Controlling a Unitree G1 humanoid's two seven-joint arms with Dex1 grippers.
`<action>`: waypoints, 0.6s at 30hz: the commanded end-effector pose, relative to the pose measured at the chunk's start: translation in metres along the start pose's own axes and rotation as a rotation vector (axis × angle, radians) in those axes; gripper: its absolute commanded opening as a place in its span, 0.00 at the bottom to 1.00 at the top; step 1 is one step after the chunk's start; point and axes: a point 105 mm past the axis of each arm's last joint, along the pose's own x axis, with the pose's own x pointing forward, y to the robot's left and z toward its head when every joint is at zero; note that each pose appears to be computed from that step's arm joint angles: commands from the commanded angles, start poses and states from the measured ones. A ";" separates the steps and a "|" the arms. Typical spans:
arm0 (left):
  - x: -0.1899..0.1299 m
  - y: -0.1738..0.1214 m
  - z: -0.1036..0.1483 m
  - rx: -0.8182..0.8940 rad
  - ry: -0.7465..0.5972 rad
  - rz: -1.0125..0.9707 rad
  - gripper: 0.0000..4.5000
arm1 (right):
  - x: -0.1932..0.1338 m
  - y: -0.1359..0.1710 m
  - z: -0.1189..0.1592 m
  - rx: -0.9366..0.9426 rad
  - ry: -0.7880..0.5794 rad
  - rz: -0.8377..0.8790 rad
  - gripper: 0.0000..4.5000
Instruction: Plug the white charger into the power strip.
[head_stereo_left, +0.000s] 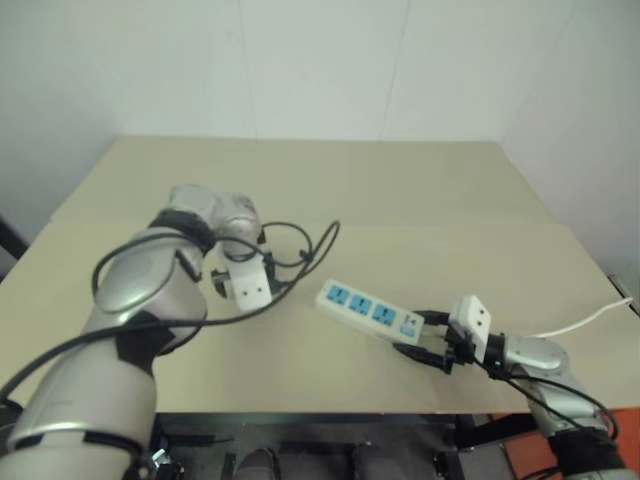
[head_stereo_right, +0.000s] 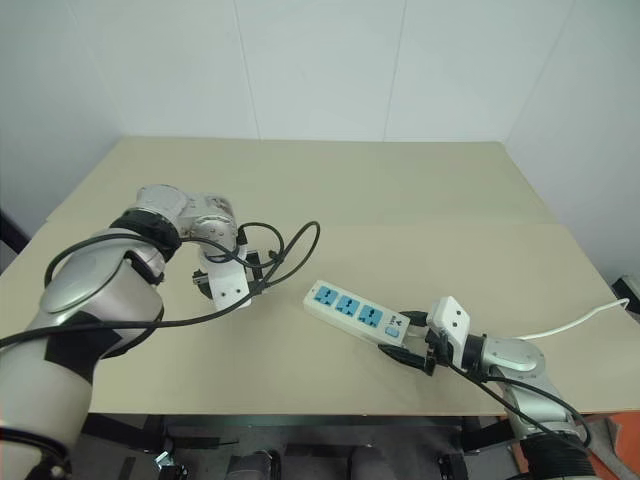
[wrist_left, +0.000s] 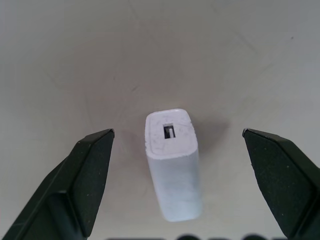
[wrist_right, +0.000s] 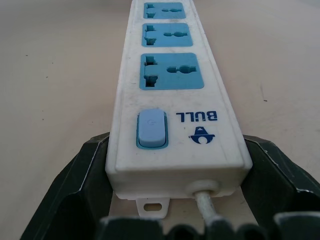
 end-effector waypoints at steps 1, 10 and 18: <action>-0.003 0.002 -0.004 -0.004 0.027 0.014 1.00 | 0.000 0.006 -0.004 0.002 0.018 0.016 0.76; 0.000 0.003 -0.007 -0.028 0.042 0.016 1.00 | 0.000 0.005 -0.005 0.001 0.024 0.006 0.76; 0.000 0.006 -0.004 -0.072 0.010 0.029 1.00 | 0.001 0.007 -0.007 0.001 0.029 0.014 0.76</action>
